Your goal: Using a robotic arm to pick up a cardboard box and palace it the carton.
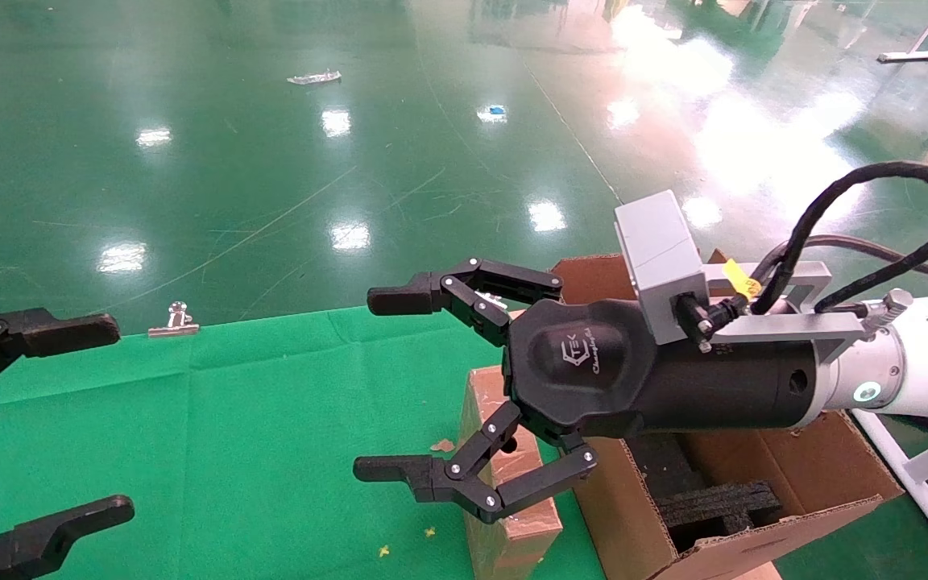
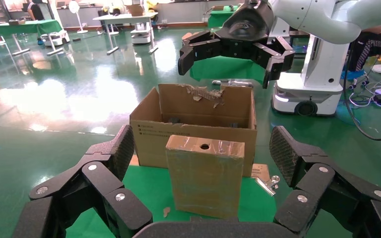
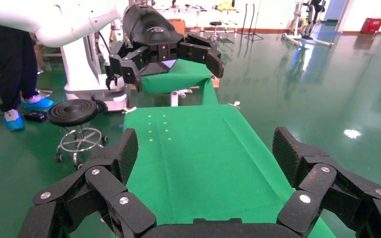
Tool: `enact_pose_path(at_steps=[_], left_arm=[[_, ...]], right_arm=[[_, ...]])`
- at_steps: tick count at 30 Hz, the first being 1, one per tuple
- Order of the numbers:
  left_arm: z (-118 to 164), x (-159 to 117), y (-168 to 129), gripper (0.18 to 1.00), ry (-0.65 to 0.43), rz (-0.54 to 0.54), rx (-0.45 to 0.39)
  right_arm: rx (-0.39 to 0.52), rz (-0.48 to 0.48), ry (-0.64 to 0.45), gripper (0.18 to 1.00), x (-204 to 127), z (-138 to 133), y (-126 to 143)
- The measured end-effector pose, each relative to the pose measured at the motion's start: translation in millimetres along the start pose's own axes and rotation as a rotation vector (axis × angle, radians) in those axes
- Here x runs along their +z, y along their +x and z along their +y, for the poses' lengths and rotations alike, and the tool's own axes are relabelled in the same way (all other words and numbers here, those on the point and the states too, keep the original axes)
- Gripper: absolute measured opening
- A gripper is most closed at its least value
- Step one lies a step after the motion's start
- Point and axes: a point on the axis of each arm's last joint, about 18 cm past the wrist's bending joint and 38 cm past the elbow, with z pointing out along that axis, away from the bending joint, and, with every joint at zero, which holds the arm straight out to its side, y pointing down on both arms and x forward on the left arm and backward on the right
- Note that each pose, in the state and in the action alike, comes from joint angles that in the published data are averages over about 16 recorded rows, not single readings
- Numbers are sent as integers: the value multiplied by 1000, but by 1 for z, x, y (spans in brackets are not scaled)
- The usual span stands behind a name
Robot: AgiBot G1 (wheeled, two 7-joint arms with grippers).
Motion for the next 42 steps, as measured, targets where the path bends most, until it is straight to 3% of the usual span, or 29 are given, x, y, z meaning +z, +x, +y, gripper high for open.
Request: enact_pose_path(at_steps=[10, 16, 21, 30, 35, 42], left_arm=[[0, 0, 0, 1001, 0, 0, 0], [0, 0, 0, 1001, 0, 0, 0], [0, 0, 0, 1001, 0, 0, 0], [0, 0, 0, 1001, 0, 0, 0], [0, 0, 0, 1001, 0, 0, 0], [0, 0, 0, 1001, 0, 0, 0]], right_arm=[[5, -1, -10, 1000, 1, 2, 0], [8, -17, -88, 1000, 8, 13, -1], [16, -55, -221, 1000, 24, 30, 1], [-14, -124, -557, 1000, 59, 57, 18], [-54, -127, -706, 1000, 72, 50, 34], [-124, -104, -840, 1000, 70, 19, 53]])
